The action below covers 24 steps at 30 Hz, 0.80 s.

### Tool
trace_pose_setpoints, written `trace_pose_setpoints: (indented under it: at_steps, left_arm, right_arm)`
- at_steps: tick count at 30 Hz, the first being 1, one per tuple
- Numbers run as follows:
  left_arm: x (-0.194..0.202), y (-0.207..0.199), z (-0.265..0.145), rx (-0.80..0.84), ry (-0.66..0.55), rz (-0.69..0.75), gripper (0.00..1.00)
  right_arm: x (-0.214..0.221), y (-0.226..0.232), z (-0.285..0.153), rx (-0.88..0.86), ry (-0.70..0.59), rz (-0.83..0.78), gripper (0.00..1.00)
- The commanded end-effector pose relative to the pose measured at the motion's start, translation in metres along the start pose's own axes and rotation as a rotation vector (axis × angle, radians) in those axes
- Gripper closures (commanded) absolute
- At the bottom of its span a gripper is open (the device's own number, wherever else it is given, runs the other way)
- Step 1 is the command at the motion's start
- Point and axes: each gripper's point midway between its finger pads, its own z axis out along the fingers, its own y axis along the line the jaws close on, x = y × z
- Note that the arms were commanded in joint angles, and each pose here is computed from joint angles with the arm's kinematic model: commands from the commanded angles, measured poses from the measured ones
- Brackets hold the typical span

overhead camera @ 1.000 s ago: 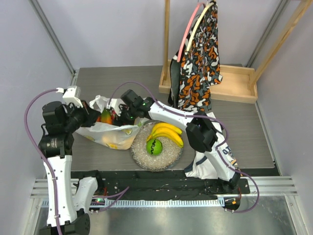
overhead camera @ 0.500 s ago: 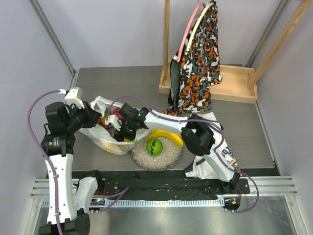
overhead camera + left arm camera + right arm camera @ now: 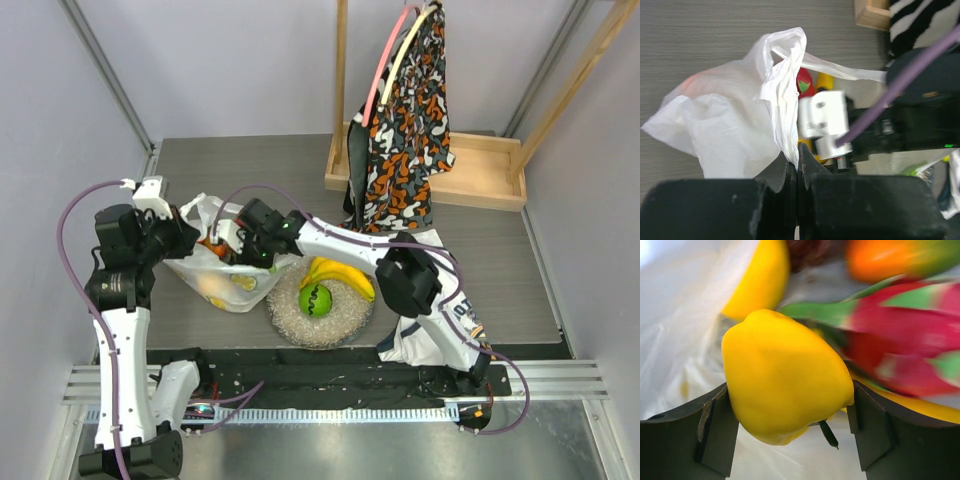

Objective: Take the fake fruits out of the plastic bag
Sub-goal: Take out the fake fruit from the plastic bag, then place the fake fruit on the plate.

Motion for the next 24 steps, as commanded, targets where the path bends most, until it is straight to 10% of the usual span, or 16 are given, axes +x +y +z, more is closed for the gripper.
trace_pose_setpoints:
  at_steps: [1,15,24]
  left_arm:
    - [-0.026,0.022,-0.004,-0.121,-0.120,0.093,1.00]
    - [-0.036,0.018,0.011,-0.069,-0.128,0.071,1.00]
    - [-0.038,0.012,0.017,-0.024,-0.109,0.046,1.00]
  right_arm:
    - [-0.112,-0.056,-0.101,0.310,-0.326,-0.209,0.75]
    - [-0.137,-0.012,-0.261,0.426,-0.641,-0.358,0.77]
    - [0.035,0.067,-0.280,0.147,-0.297,-0.279,0.76]
